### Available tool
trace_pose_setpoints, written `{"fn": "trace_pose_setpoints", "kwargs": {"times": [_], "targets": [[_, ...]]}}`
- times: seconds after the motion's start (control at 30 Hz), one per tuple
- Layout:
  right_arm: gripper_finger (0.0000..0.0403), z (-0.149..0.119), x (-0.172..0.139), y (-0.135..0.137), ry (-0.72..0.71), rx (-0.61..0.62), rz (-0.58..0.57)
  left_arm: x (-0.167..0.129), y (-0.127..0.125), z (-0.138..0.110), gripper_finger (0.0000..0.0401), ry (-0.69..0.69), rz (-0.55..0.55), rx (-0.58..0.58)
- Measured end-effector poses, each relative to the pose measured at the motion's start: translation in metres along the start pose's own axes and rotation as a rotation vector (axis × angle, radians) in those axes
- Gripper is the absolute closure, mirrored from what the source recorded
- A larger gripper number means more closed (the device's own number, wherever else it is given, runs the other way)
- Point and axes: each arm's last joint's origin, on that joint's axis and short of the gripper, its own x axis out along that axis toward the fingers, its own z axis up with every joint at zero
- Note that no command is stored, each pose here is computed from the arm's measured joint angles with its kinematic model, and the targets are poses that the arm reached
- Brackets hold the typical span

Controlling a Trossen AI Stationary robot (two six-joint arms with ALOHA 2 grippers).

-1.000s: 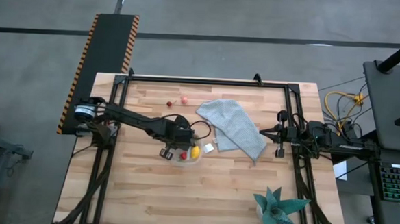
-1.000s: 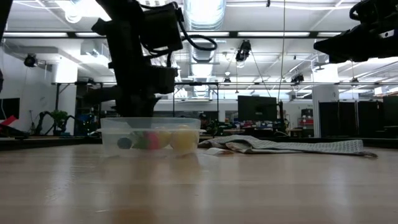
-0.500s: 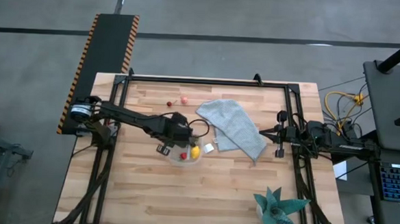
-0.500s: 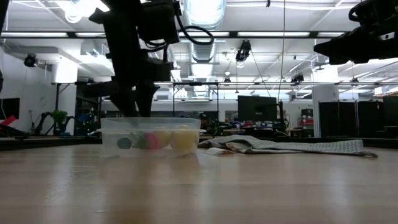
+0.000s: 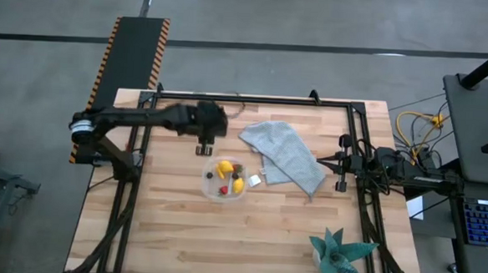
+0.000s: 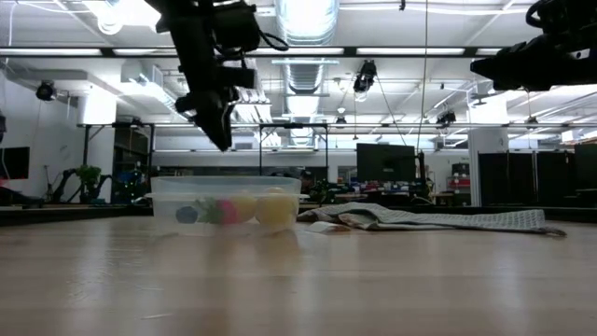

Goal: Pick and placing Produce into tupperware
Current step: Put the red cherry into the transparent bin

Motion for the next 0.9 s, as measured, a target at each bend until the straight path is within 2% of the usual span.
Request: {"fn": "trace_pose_setpoints", "kwargs": {"times": [0.2,0.3,0.4,0.7,0.9], "targets": [[0.0394,0.0,0.0,0.0,0.0,0.0,0.0,-0.002,0.039,-0.013,0.0267,-0.052,-0.067,-0.127],[0.0394,0.0,0.0,0.0,0.0,0.0,0.0,0.005,0.05,-0.022,0.0266,-0.021,-0.058,-0.123],[0.0394,0.0,0.0,0.0,0.001,-0.001,0.0,0.016,0.056,-0.029,0.0266,0.02,-0.097,-0.122],[0.0394,0.0,0.0,0.0,0.002,0.0,0.001,0.047,0.056,-0.032,0.0266,0.092,-0.167,0.047],[0.0394,0.0,0.0,0.0,0.003,0.0,0.001,0.063,0.055,-0.037,0.025,0.139,-0.196,0.066]]}}
